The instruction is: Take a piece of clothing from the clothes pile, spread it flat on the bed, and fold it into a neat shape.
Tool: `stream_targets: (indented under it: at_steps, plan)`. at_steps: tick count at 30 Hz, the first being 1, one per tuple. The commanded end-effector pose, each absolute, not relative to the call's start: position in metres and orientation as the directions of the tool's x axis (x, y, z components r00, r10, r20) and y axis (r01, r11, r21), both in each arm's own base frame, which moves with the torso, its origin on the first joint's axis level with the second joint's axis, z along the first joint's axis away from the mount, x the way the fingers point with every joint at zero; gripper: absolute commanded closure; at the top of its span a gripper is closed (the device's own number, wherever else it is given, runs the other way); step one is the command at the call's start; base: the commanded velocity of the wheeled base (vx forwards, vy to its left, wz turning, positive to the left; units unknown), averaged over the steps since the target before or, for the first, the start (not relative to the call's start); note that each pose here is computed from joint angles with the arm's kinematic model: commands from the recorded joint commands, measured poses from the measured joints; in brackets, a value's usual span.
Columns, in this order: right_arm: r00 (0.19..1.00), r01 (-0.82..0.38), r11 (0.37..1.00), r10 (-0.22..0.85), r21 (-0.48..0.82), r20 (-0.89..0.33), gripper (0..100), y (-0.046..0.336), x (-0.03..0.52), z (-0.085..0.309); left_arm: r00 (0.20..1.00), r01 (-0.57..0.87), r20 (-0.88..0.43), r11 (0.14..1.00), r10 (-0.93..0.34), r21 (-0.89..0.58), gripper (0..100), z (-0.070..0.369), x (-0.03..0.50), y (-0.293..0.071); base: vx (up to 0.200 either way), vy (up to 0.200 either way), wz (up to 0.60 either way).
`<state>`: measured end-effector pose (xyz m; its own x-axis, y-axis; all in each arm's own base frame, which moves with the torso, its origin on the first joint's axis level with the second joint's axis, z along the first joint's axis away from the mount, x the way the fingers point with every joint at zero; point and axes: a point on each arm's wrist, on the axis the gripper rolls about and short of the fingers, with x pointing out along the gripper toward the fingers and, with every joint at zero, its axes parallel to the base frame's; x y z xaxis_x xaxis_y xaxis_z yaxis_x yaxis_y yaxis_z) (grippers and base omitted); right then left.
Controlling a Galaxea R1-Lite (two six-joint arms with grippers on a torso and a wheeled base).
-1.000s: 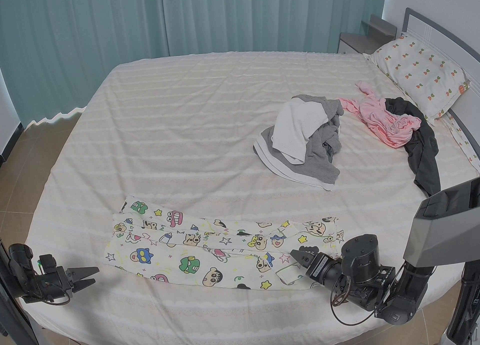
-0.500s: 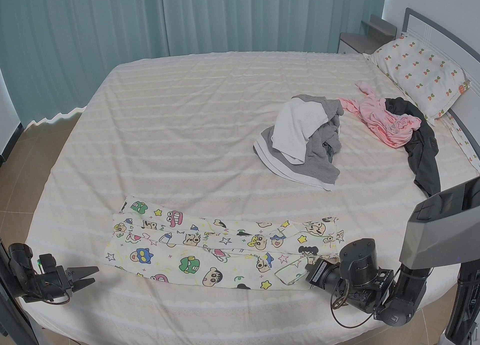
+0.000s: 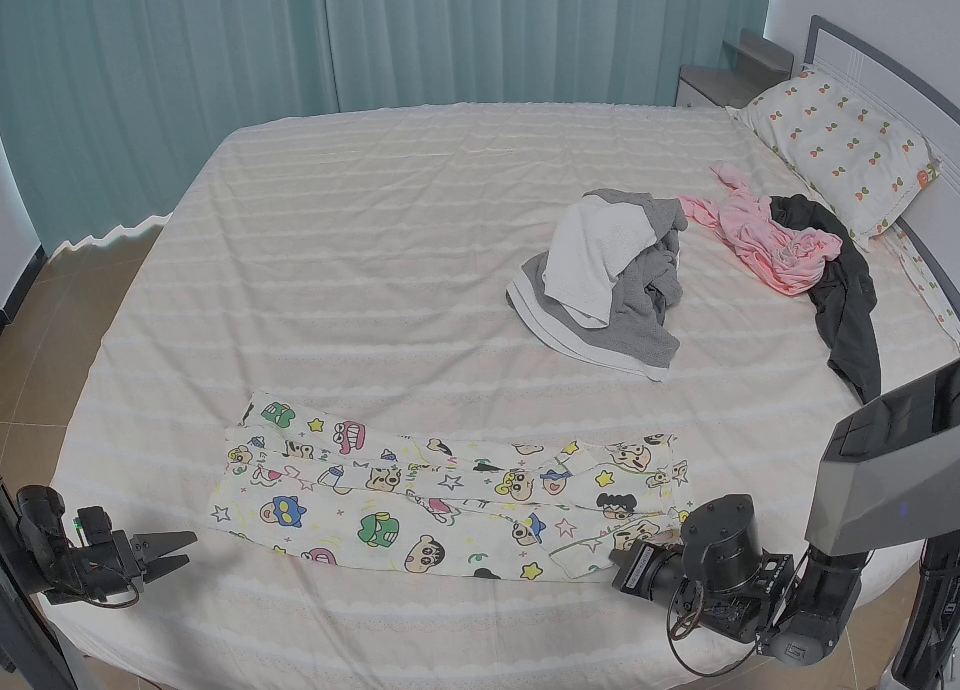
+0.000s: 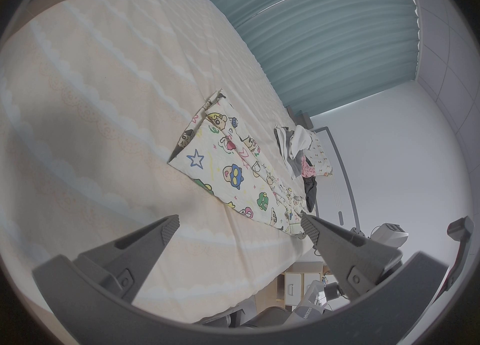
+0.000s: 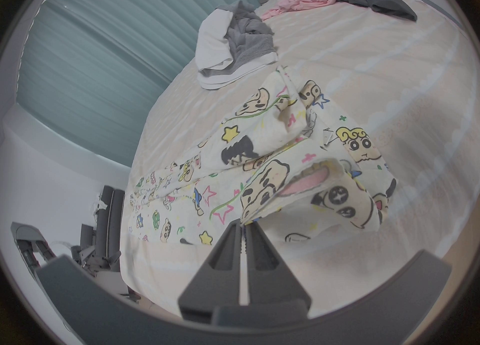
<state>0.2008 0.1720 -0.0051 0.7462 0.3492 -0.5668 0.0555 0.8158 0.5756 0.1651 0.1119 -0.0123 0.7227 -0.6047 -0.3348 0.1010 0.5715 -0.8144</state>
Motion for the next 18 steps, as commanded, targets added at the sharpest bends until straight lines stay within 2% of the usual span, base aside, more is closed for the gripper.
stream_targets:
  at_steps: [1, 18]
  plan:
    - [0.748, 0.027, 0.819, 0.365, 0.574, -0.555, 100, 0.173, 0.195, 0.002, 0.723, 0.101, -0.335, 0.573, -0.604, -0.814, 0, -0.013, 0.166, 0.113, 0.0, 0.0, 0.0]
    - [0.82, -0.097, 0.859, 0.355, 0.502, -0.449, 100, 0.174, 0.206, 0.032, 0.725, 0.101, -0.335, 0.574, -0.602, -0.813, 0, -0.013, 0.166, 0.113, 0.0, 0.0, 0.0]
